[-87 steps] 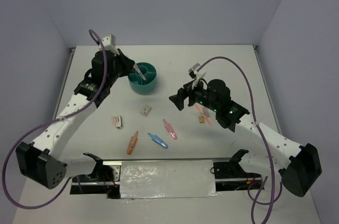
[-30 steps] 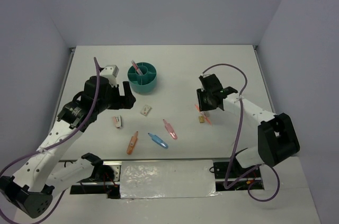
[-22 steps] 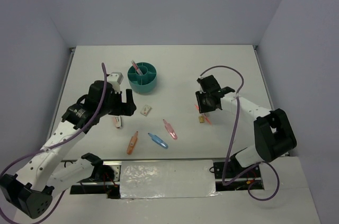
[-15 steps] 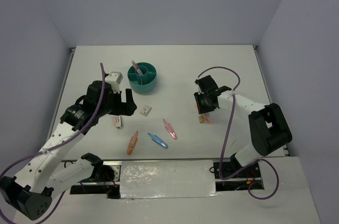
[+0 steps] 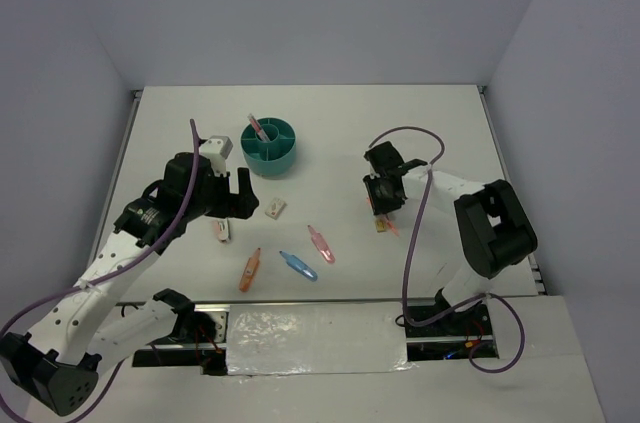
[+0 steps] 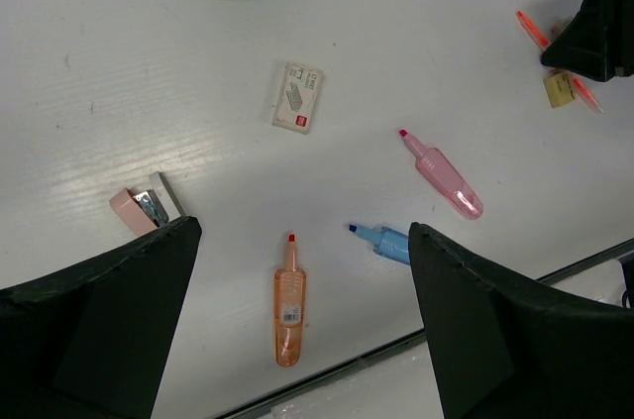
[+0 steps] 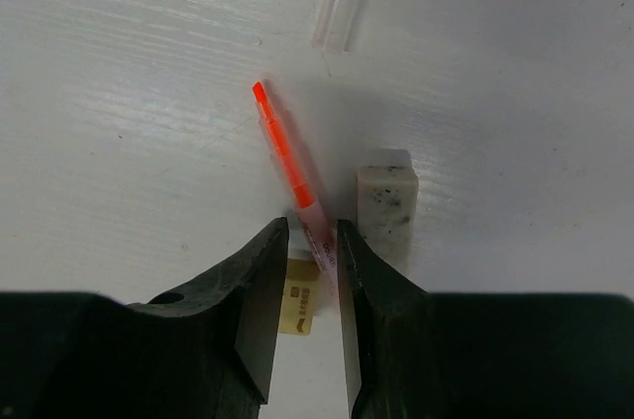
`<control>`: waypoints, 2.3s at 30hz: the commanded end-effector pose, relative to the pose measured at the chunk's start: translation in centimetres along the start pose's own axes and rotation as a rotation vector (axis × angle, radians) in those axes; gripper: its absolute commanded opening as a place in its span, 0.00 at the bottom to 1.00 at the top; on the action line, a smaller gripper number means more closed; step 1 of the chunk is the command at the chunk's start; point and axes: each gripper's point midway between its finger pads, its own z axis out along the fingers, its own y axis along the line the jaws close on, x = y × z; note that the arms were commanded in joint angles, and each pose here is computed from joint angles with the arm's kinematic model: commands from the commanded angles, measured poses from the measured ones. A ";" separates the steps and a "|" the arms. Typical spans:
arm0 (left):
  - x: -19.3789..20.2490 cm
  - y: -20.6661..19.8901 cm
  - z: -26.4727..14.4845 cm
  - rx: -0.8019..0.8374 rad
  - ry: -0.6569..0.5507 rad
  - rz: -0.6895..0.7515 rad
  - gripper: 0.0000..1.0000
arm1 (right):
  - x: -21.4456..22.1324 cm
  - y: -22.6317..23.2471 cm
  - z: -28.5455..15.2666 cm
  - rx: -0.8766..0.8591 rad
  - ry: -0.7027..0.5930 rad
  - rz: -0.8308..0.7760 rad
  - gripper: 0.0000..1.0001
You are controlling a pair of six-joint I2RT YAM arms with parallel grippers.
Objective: Sort the stationery into containers
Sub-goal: Pick up the pen from the center of the board, then close the pen cap on the pen.
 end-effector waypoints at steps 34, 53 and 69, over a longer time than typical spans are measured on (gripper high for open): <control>-6.4 -12.4 11.4 0.068 -0.019 -0.186 0.96 | -5.8 -8.0 -14.4 0.088 -0.488 0.458 0.00; -2.3 -21.9 29.5 -0.109 0.085 0.038 0.70 | -2.6 -7.5 -21.8 0.011 -0.708 0.471 0.00; 0.4 -21.2 33.3 -0.223 0.047 0.152 0.68 | -2.2 -6.1 -22.6 -0.064 -0.751 0.424 0.00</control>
